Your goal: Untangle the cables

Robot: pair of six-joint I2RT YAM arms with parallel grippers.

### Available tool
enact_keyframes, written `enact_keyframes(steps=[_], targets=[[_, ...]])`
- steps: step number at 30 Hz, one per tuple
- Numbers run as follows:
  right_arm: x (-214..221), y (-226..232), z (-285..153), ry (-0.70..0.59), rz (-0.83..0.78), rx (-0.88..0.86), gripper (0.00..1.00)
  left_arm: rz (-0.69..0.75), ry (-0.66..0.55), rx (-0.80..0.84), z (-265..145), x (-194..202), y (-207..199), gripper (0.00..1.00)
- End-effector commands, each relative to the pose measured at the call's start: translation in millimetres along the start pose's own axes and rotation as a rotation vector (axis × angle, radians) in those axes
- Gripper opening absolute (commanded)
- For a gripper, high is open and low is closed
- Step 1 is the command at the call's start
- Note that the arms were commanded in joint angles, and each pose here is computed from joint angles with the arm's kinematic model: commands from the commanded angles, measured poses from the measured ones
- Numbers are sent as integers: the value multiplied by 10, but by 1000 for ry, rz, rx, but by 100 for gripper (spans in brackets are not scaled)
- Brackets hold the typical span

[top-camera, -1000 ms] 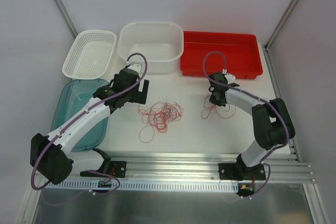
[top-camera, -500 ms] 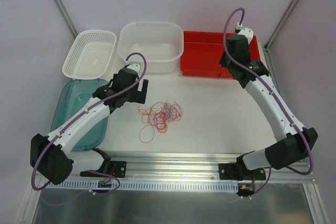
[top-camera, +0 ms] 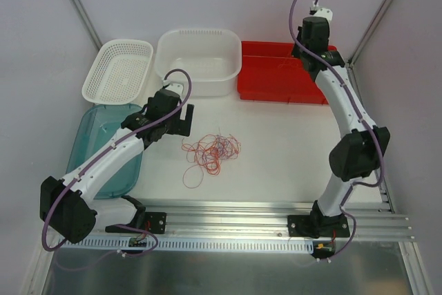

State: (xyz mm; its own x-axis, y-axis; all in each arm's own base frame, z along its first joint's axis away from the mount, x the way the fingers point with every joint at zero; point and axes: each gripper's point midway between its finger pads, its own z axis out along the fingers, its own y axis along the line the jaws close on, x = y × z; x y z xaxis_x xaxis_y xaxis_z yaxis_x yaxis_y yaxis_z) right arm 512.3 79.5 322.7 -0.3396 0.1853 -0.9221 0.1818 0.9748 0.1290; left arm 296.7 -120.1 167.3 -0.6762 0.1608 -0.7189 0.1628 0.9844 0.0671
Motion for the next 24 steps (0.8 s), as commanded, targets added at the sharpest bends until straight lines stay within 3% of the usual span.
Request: enact_keyframes(steps=[1, 9, 11, 12, 13, 15, 16, 17, 20, 22, 24], targets=[[-50, -29, 426, -38, 10, -7, 1, 2, -29, -22, -29, -47, 68, 99], [476, -333, 1319, 76, -27, 43, 1, 15, -19, -40, 6, -35, 106, 99], [520, -408, 1428, 87, -24, 55, 8, 17, -14, -34, 11, -30, 97, 99], [624, -444, 1507, 105, -26, 64, 13, 21, -11, -33, 19, -24, 95, 99], [646, -470, 1534, 109, -24, 67, 29, 21, -11, -31, 19, -24, 92, 99], [655, -517, 1555, 115, -18, 68, 48, 23, -7, -29, 30, -18, 85, 99], [644, -520, 1540, 115, -15, 69, 66, 24, -4, -28, 33, -11, 82, 99], [636, -532, 1529, 116, -15, 68, 74, 24, -5, -23, 31, -16, 74, 99], [474, -525, 1375, 97, -21, 58, 93, 23, -6, -17, 24, -19, 65, 99], [336, -501, 1204, 78, -21, 40, 100, 21, -10, -13, 12, -26, 61, 99], [266, -477, 1080, 70, -16, 19, 98, 17, -18, -5, -6, -41, 52, 99]])
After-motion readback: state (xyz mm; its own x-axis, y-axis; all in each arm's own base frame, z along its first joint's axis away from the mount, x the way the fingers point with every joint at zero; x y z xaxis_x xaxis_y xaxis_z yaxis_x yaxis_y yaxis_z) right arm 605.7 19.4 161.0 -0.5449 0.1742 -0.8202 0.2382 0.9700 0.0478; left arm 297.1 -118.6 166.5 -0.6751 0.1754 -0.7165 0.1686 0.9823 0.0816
